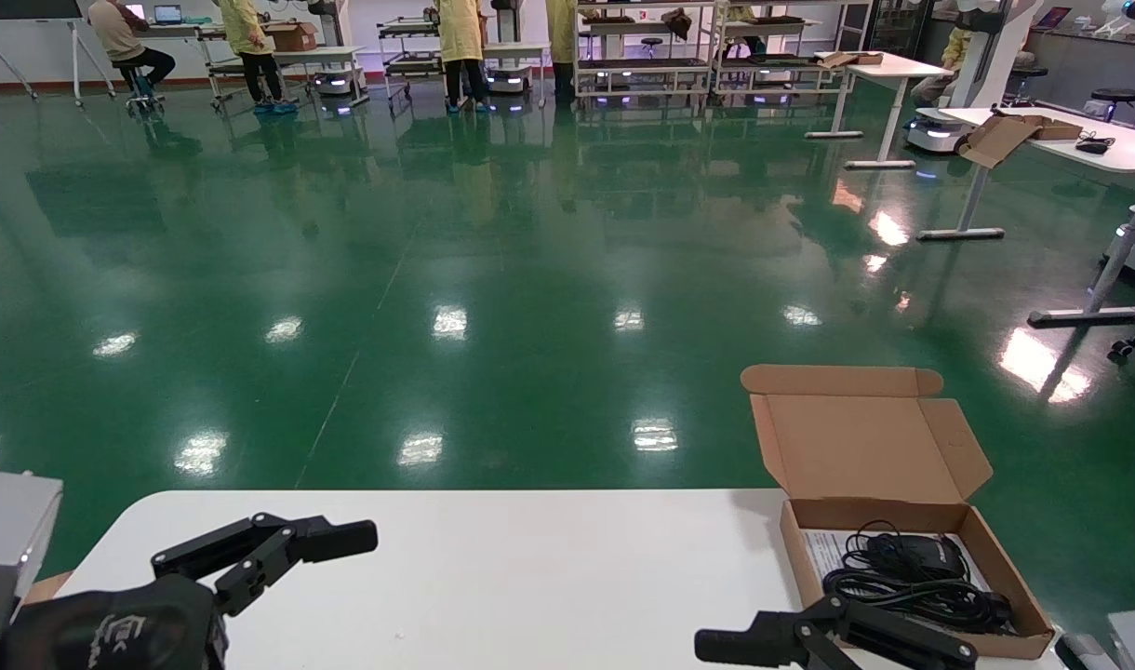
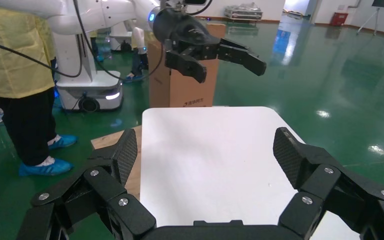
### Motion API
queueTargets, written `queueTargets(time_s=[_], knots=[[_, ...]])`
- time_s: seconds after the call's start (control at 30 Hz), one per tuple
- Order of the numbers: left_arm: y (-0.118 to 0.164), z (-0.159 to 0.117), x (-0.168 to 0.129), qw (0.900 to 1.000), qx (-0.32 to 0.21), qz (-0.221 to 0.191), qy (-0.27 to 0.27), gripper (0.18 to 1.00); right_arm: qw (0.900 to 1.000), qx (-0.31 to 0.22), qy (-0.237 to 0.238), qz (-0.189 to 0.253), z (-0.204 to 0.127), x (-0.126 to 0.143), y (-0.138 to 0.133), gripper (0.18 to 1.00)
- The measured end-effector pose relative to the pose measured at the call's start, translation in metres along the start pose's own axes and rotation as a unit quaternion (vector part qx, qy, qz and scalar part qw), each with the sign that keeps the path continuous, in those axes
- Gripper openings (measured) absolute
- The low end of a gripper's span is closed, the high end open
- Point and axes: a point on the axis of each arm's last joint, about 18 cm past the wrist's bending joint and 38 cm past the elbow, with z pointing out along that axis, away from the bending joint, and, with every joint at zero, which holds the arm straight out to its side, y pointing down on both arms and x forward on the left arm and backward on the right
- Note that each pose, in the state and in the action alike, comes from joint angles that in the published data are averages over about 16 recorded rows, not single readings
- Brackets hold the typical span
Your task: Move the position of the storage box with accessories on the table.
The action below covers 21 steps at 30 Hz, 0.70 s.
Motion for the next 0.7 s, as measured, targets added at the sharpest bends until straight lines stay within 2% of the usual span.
queueTargets(time_s=[0.7], knots=[[0.0,0.0,0.0,1.0,0.0,0.0,0.0,1.0,1.0,0.004,0.012,0.008,-0.0001,0.0072,0.0014,1.001]])
